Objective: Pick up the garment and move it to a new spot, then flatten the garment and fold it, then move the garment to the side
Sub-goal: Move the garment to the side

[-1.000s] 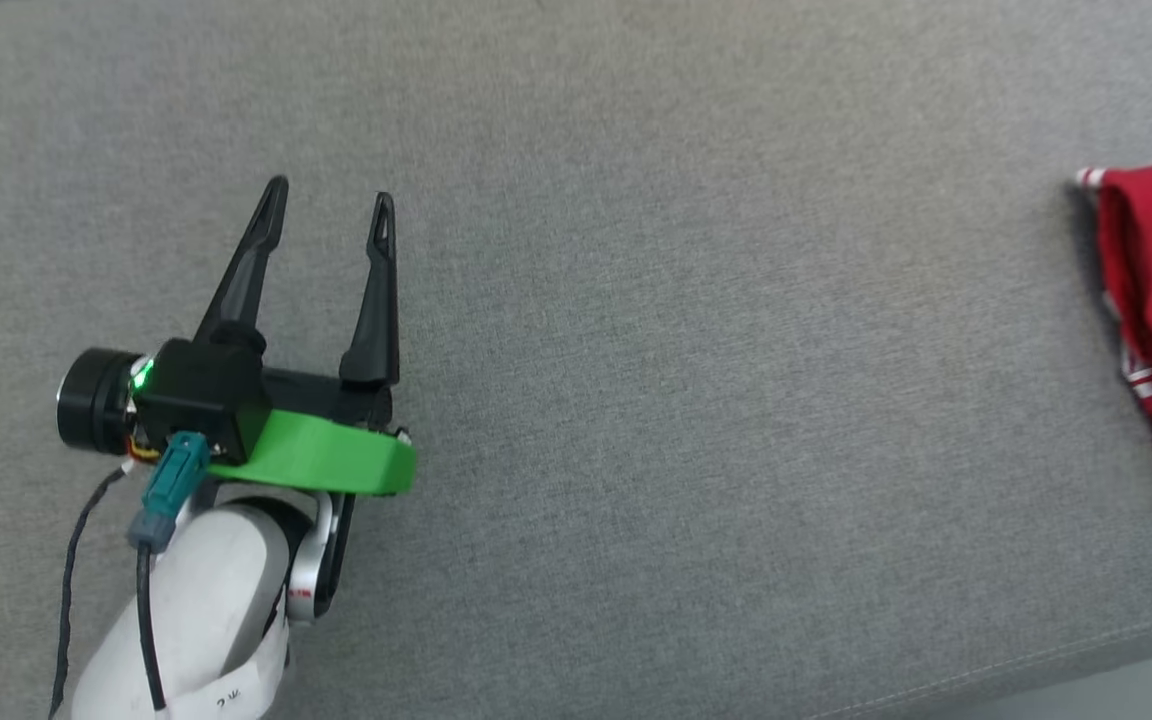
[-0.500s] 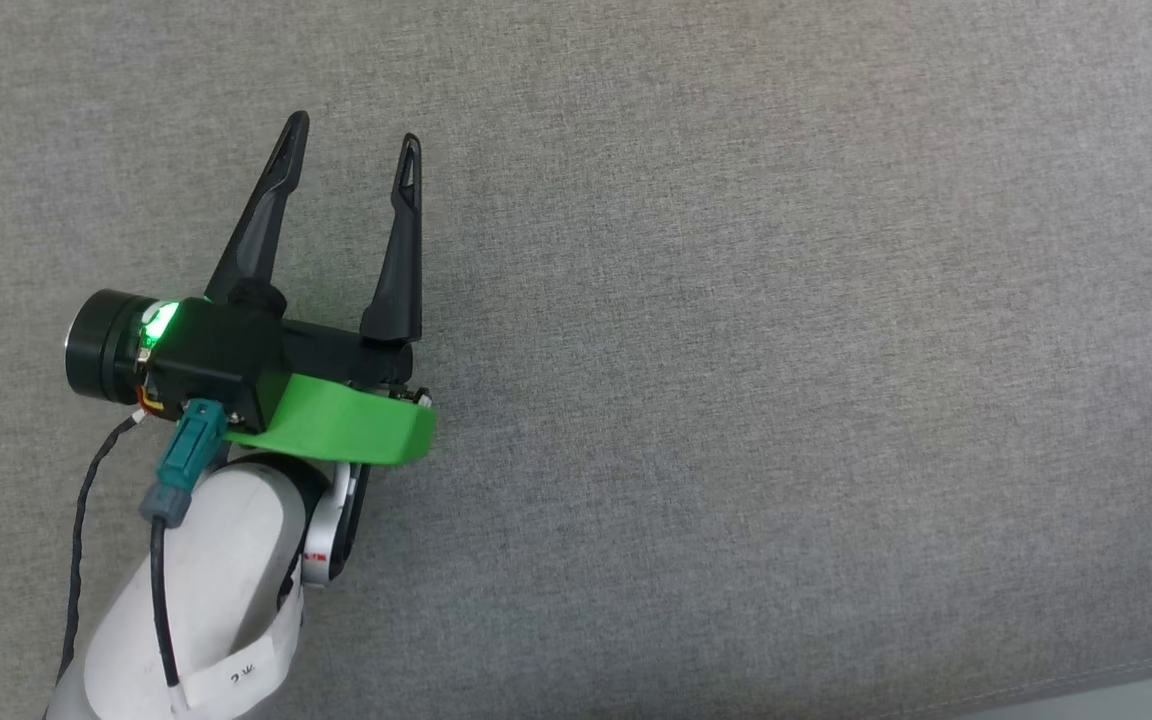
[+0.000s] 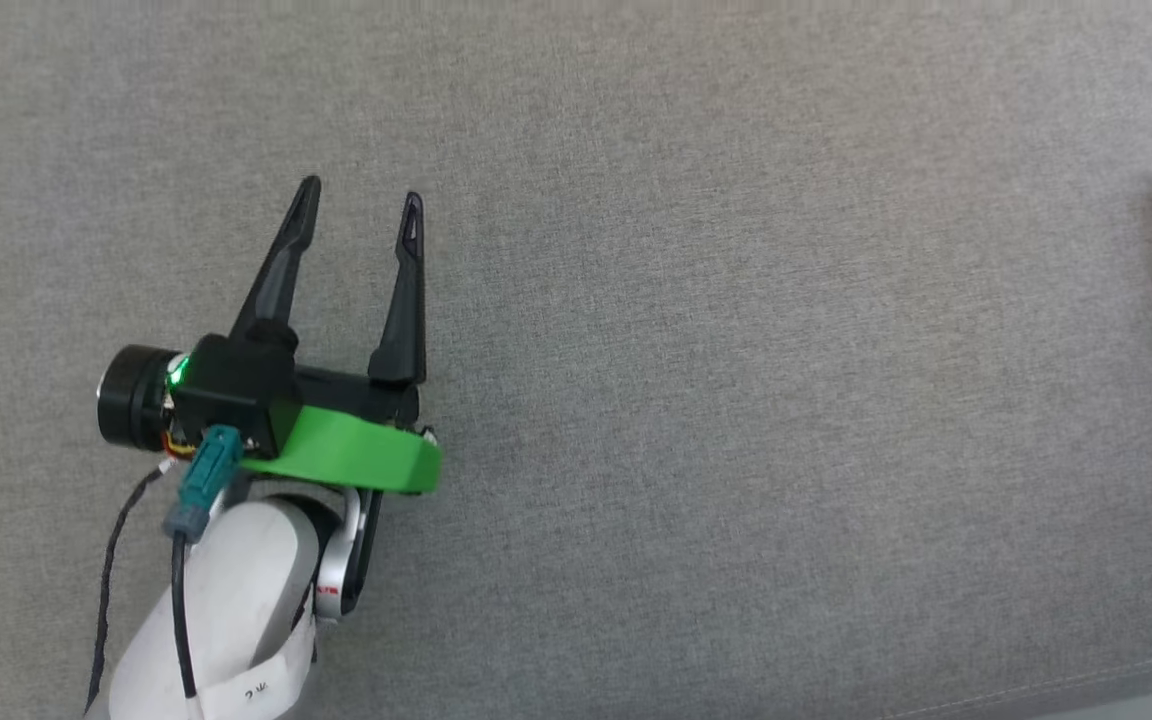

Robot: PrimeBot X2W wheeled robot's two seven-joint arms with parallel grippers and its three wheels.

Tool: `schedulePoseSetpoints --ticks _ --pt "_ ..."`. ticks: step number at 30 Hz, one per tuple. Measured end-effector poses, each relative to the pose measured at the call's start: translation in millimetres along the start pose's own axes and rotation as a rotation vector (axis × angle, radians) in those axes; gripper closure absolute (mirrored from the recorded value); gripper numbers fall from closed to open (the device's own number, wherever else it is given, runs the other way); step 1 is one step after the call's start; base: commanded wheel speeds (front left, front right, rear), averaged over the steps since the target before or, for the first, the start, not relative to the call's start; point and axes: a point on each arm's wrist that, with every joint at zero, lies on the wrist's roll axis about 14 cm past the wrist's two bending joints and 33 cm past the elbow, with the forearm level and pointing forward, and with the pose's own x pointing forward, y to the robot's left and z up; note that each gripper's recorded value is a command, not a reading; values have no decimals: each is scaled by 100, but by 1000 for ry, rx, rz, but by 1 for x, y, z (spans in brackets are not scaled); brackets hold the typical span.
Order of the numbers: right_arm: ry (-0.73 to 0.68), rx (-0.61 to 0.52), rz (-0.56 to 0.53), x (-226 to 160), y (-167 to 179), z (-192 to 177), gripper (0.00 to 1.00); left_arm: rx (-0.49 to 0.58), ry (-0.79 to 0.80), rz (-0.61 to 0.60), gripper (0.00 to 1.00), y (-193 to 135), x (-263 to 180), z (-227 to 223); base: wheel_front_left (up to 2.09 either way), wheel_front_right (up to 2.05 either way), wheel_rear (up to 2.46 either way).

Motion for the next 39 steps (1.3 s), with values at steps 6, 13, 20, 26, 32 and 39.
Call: schedulePoseSetpoints --ticks 6,13,20,26,32,39 --pt "-129 34 17 -25 -2 19 0 -1 -4 38 0 -1 -24 17 0 0 0" --pt "-205 98 117 -63 28 15 0 5 -14 91 0 1 -57 37 0 0 0" --pt "-279 168 249 -104 68 16 0 18 -29 150 0 7 -86 54 0 0 0" --pt "-331 208 389 -146 114 24 0 32 -32 212 0 19 -112 62 0 0 0" --pt "-392 261 531 -191 157 41 0 39 -46 308 0 43 -135 71 0 0 0" --pt "-490 305 673 -242 187 75 0 56 -64 376 0 64 -161 81 0 0 0"
